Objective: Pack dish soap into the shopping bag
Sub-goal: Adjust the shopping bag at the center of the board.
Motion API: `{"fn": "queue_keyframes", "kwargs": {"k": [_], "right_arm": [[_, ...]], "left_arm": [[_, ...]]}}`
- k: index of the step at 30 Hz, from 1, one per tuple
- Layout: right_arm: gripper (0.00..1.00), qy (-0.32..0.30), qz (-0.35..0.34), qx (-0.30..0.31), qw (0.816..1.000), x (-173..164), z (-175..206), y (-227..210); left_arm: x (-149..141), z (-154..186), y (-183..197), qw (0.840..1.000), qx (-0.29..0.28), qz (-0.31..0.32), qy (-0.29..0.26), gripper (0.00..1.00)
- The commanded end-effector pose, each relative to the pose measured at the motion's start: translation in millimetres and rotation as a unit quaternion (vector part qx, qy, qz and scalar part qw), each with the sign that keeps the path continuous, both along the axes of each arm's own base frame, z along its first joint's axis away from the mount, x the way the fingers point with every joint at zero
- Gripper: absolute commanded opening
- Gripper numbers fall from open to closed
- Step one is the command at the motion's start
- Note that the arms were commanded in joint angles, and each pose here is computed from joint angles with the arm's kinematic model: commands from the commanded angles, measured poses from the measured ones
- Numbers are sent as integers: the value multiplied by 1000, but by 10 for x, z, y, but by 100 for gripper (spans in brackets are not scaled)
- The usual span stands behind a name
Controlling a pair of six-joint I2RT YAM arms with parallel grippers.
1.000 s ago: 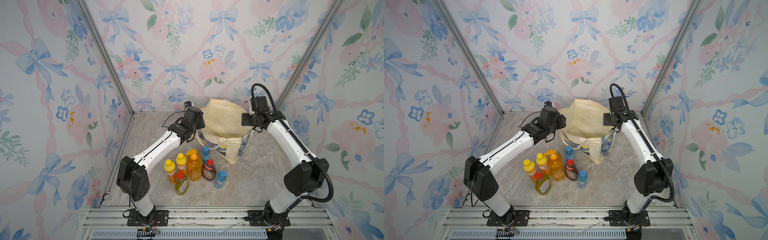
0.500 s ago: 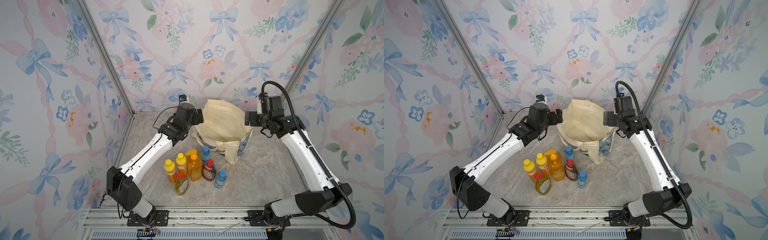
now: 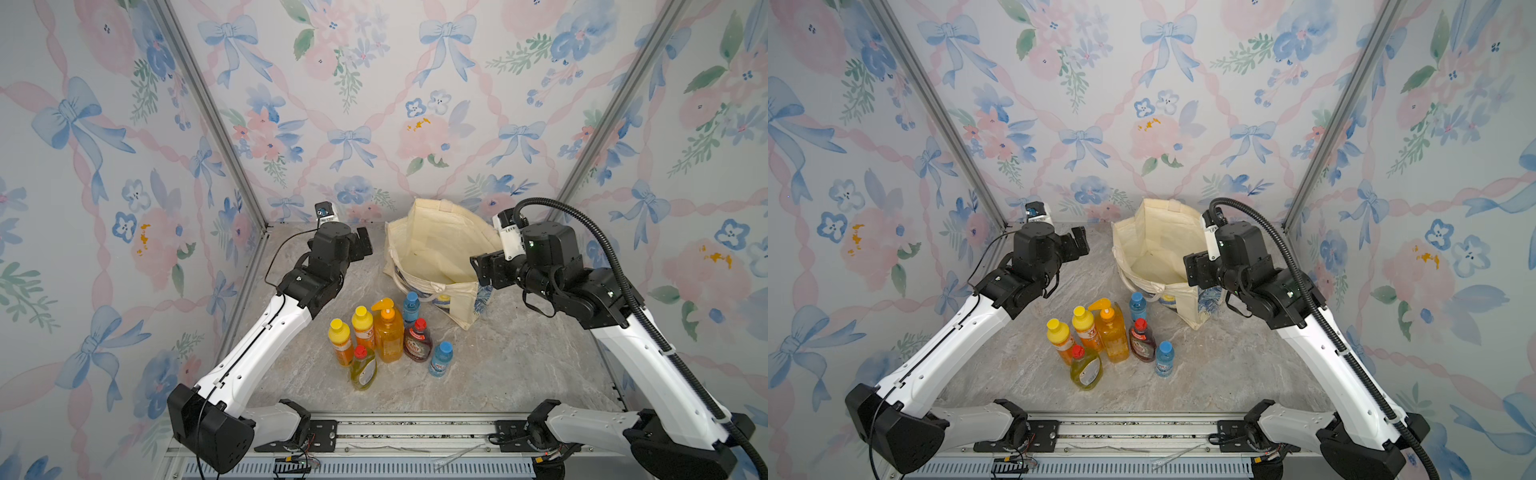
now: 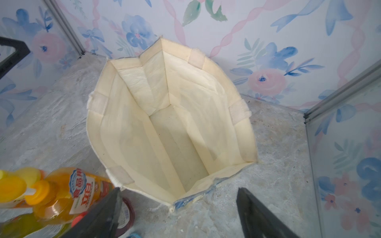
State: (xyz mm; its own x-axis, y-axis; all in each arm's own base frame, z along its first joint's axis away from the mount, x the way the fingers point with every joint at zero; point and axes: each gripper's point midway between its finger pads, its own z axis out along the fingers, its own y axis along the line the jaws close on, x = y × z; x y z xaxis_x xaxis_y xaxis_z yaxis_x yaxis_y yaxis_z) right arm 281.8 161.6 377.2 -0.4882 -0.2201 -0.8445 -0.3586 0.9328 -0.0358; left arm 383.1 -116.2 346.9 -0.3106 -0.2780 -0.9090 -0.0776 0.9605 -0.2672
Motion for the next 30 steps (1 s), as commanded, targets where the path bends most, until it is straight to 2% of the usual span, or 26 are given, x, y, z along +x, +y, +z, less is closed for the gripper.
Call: {"fn": "queue_keyframes", "kwargs": {"k": [1, 8, 13, 18, 26, 30], "right_arm": [[87, 25, 28, -20, 999, -258, -263, 111], [87, 55, 78, -39, 995, -598, -613, 364], [86, 73, 118, -51, 989, -717, -794, 653], [80, 112, 157, -58, 980, -819, -1082, 904], [77, 192, 130, -101, 967, -977, -1597, 723], [77, 223, 122, -98, 962, -1067, -1793, 683]], "left_arm": [[-94, 17, 174, 999, -21, 28, -17, 98], [-199, 17, 316, 998, -30, 44, -35, 98], [-246, -18, 399, 997, -34, 59, -36, 98], [-273, -59, 431, 997, -35, 62, -34, 98], [-236, -52, 451, 997, -31, 66, -34, 98], [-215, -41, 456, 997, -32, 68, -36, 98]]}}
